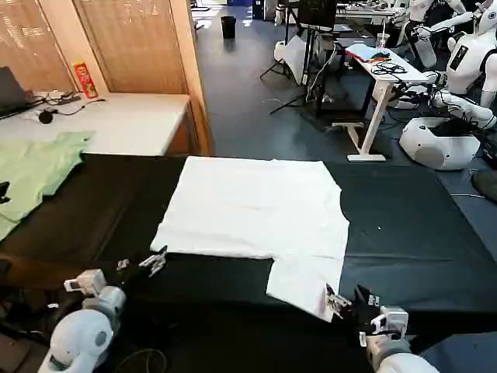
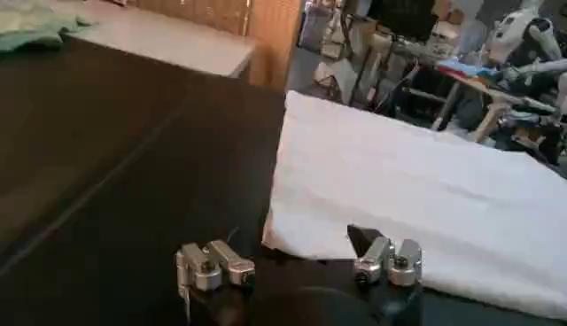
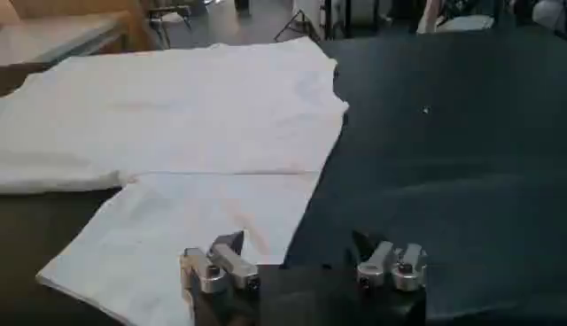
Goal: Fold and organize the clothes.
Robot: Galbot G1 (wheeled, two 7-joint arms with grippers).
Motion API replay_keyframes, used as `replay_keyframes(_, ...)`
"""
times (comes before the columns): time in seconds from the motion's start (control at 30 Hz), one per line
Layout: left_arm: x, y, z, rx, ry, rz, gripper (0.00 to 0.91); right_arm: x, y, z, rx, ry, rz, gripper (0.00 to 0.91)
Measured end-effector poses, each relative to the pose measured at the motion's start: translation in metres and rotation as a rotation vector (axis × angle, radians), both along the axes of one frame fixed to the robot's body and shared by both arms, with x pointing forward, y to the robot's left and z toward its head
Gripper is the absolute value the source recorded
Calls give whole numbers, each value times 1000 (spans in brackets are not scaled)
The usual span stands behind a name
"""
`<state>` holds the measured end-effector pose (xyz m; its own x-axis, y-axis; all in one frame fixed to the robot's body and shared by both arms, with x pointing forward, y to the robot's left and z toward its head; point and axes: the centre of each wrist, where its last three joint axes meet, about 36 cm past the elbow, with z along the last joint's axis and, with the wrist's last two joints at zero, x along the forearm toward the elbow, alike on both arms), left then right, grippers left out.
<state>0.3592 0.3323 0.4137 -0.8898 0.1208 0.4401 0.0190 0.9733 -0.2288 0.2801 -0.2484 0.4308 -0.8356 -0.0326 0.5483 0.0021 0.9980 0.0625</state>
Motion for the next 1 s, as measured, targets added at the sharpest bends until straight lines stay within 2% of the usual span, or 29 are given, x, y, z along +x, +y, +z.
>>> replay_keyframes(0.13, 5, 1, -2, 5, -11, 5, 878, -1, 4, -4, -11, -10, 8, 878)
replay_keyframes(0.17, 6, 1, -2, 4, -12, 5, 809, -1, 5, -5, -13, -9, 11, 858)
replay_keyframes(0.2, 8, 2, -4, 4, -11, 10, 722, -1, 5, -6, -19, -8, 12, 790)
replay_keyframes(0.23, 10, 2, -5, 1, -13, 11, 575, -1, 7, -8, -23, -6, 13, 722)
replay_keyframes(0.27, 12, 2, -7, 0, -12, 15, 517, -1, 9, -9, -22, -4, 16, 605)
replay_keyframes(0.33, 13, 2, -11, -2, -6, 16, 468, -1, 11, -11, -26, 2, 18, 458)
replay_keyframes(0.37, 13, 1, -13, -2, -3, 14, 400, -1, 13, -12, -25, 4, 20, 234)
replay_keyframes(0.4, 14, 1, -14, 0, 1, 14, 361, -1, 14, -13, -25, 7, 20, 205)
replay_keyframes(0.43, 14, 0, -16, 4, 3, 13, 224, -2, 15, -14, -26, 10, 17, 117)
replay_keyframes(0.47, 14, 0, -18, 8, 5, 16, 176, -2, 16, -14, -26, 14, 15, 78)
replay_keyframes(0.57, 15, 1, -23, 9, 10, 27, 146, -4, 17, -12, -27, 20, 8, 49)
replay_keyframes(0.63, 15, 2, -25, 10, 12, 31, 39, -6, 17, -11, -26, 26, 5, 39)
replay_keyframes(0.7, 14, 2, -26, 10, 14, 33, 0, -8, 17, -8, -30, 31, -3, 39)
replay_keyframes(0.83, 8, 0, -25, 16, 11, 35, 0, -13, 14, 0, -42, 41, -23, 29)
replay_keyframes(1.0, -5, -4, -17, 42, 2, 42, 0, -26, 11, 20, -75, 56, -37, 20)
